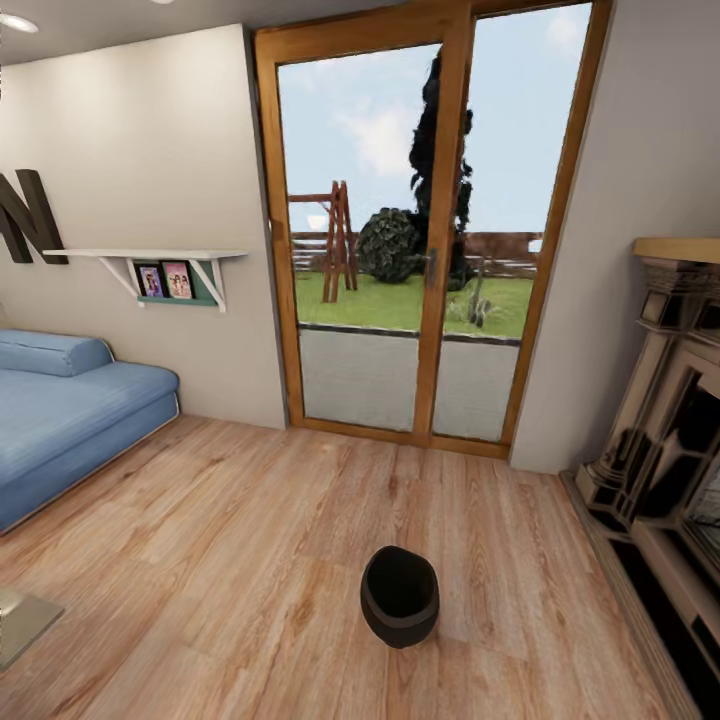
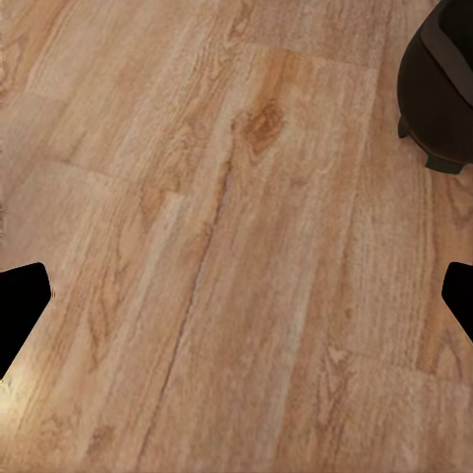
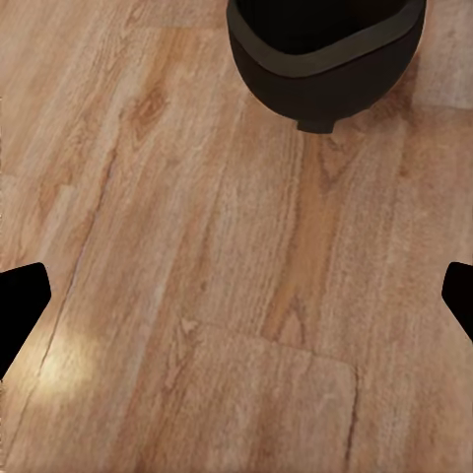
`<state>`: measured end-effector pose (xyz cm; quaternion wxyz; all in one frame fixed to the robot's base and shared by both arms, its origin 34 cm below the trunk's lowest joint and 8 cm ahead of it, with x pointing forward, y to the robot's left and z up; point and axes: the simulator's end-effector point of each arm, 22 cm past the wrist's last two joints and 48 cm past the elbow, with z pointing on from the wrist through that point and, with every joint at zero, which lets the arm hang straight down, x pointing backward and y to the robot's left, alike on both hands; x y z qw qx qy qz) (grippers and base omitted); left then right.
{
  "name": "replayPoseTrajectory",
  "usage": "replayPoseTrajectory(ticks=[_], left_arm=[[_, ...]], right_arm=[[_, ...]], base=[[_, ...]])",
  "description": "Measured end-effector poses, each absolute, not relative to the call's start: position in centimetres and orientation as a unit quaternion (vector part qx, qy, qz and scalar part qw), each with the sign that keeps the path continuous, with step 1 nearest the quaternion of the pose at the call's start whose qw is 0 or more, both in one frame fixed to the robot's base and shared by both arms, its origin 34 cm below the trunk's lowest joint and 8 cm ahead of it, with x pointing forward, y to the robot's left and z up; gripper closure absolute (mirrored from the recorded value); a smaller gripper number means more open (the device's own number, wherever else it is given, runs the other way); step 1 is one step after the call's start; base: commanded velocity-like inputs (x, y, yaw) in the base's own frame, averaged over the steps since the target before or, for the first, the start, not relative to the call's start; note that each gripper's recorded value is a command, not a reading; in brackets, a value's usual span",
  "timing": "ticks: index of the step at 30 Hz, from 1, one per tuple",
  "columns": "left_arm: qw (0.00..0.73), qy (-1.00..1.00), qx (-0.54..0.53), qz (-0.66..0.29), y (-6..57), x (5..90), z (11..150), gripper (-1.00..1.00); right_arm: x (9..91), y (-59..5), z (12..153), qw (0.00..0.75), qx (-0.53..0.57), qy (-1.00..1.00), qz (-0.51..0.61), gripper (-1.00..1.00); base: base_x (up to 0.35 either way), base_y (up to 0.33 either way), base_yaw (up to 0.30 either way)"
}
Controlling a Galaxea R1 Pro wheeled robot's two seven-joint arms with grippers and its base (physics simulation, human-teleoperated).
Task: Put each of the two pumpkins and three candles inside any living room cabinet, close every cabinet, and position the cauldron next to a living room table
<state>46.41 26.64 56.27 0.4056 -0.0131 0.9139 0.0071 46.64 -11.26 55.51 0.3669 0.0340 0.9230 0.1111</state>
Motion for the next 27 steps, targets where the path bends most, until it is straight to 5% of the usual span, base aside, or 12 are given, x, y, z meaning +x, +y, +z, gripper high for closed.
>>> replayPoseTrajectory(ticks=[14, 27], left_arm=[[0.407, 0.913, -0.013, 0.007, 26.6, 46.4, 56.4, -1.00], [0.338, 0.941, -0.014, -0.003, 26.1, 46.1, 55.7, -1.00]], right_arm=[[46.7, -11.5, 55.6, 0.369, 0.034, 0.922, 0.110, -1.00], [50.6, -12.2, 58.7, 0.397, 0.043, 0.911, 0.104, -1.00]], base=[[0.105, 0.242, -0.128], [0.049, 0.033, -0.133]])
